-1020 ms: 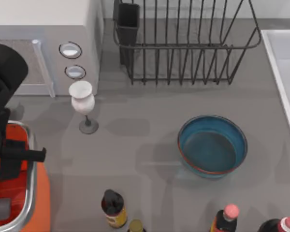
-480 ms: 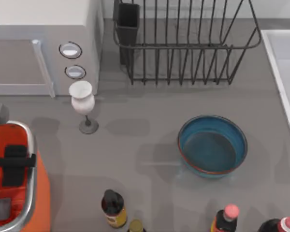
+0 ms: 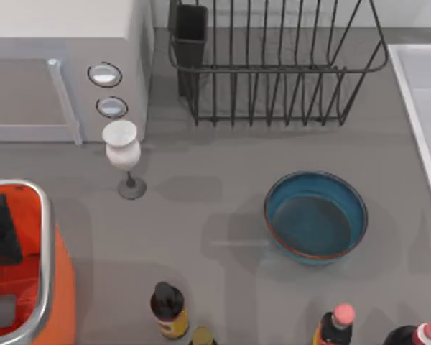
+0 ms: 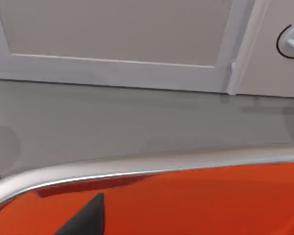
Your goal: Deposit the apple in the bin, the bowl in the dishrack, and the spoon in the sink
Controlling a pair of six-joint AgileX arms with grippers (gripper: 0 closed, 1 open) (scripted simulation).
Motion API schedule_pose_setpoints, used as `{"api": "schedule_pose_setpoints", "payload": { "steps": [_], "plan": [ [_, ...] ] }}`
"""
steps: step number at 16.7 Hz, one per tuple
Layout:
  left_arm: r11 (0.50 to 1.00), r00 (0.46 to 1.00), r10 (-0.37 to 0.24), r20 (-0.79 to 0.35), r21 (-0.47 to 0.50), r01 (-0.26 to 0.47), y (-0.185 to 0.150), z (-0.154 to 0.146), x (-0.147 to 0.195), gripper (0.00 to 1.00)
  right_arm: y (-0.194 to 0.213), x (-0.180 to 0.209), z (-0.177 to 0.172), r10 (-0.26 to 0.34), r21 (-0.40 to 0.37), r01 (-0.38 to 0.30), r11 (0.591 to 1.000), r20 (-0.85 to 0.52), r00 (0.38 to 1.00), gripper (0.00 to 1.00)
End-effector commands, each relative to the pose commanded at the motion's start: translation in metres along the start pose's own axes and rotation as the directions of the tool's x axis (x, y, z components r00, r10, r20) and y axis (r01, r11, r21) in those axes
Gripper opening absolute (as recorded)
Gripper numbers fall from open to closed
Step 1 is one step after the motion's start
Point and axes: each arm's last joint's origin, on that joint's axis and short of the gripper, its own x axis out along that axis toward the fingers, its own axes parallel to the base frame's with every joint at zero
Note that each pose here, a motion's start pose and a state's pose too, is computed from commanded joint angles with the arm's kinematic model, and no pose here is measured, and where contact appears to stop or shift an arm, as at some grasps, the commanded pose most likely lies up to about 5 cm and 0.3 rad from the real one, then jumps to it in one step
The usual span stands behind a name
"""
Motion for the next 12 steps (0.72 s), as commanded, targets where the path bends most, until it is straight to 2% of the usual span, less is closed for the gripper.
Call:
{"api": "schedule_pose_setpoints", "payload": {
  "steps": [2, 5, 8, 12],
  "plan": [
    [1.0, 0.982, -0.012, 0.191, 0.005, 0.011, 0.004, -0.014, -0.004, 1.0, 0.0, 0.0, 0.0, 0.0, 0.0, 0.0, 1.0, 0.0, 1.0, 1.0],
    [0.999, 0.928, -0.016, 0.372, 0.033, 0.004, 0.009, -0.034, 0.0, 1.0, 0.0, 0.0, 0.0, 0.0, 0.0, 0.0, 1.0, 0.0, 1.0, 1.0],
    [0.998, 0.897, -0.014, 0.442, 0.054, -0.011, 0.012, -0.045, 0.005, 1.0, 0.0, 0.0, 0.0, 0.0, 0.0, 0.0, 1.0, 0.0, 1.0, 1.0],
    [0.998, 0.895, -0.014, 0.446, 0.056, -0.012, 0.012, -0.045, 0.005, 1.0, 0.0, 0.0, 0.0, 0.0, 0.0, 0.0, 1.0, 0.0, 1.0, 1.0]
  ]
}}
